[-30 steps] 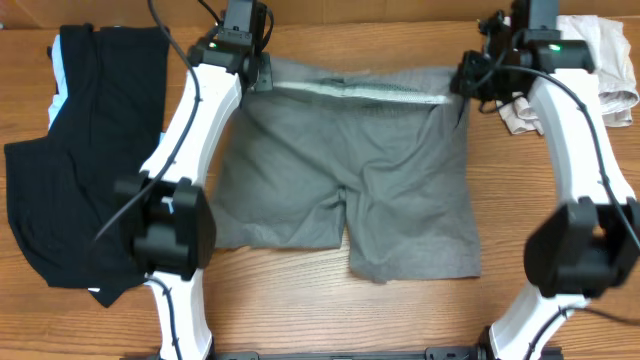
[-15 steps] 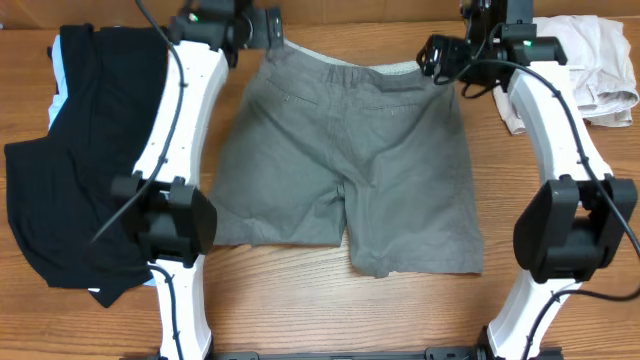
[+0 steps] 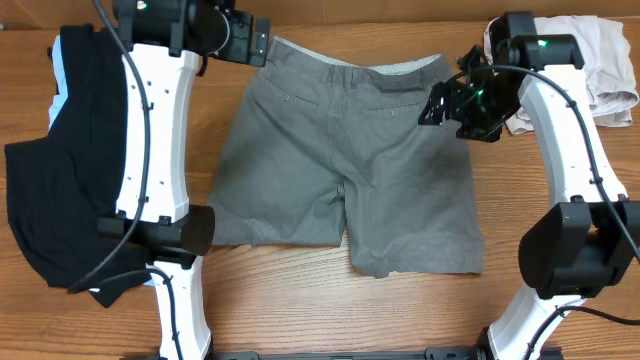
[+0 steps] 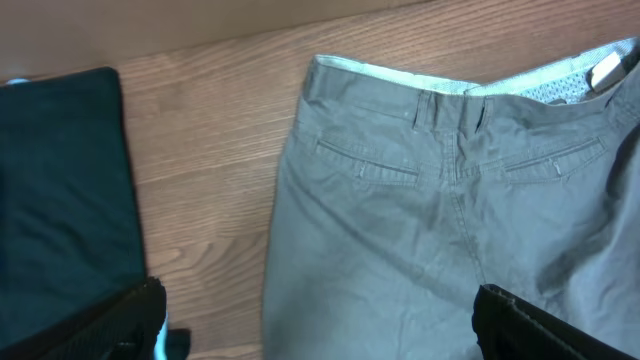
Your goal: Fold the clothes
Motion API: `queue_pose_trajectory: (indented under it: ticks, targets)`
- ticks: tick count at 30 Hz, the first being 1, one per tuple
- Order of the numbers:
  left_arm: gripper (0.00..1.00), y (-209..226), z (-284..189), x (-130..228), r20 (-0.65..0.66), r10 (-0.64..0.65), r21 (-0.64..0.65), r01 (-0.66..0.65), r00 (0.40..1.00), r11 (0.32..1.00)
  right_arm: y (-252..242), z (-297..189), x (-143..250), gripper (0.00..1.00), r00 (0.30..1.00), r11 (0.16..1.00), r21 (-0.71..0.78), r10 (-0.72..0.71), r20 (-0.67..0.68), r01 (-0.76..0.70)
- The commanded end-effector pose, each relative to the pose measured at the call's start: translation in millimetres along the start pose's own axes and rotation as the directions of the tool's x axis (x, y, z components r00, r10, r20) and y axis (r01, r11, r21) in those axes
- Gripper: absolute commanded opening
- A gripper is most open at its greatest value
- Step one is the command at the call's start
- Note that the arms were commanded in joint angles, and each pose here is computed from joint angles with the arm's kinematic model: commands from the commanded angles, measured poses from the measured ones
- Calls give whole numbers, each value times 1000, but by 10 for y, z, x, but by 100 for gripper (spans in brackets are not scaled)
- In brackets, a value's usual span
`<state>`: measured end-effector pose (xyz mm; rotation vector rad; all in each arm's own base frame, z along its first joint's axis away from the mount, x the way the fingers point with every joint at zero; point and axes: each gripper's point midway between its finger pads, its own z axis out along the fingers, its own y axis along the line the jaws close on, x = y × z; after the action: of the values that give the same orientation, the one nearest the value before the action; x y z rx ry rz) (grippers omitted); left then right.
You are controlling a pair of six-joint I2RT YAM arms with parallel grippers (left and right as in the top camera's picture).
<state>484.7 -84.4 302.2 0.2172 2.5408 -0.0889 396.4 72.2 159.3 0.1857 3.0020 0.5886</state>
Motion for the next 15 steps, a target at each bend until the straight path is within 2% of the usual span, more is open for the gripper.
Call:
queue_pose_trajectory:
  ticks: [1,7,15]
  targets:
    - [100,44,-196,-56,45,18,-6,-18,999,1000,-11,174,224,84,998,999,48,-5,-59,8]
    - [100,41,-153,-76,48,20,-6,-19,999,1000,-217,727,452,82,990,990,124,87,-107,-73]
    - [100,37,80,-119,38,27,-4,-26,999,1000,-679,1176,589,72,974,943,260,222,-36,-205]
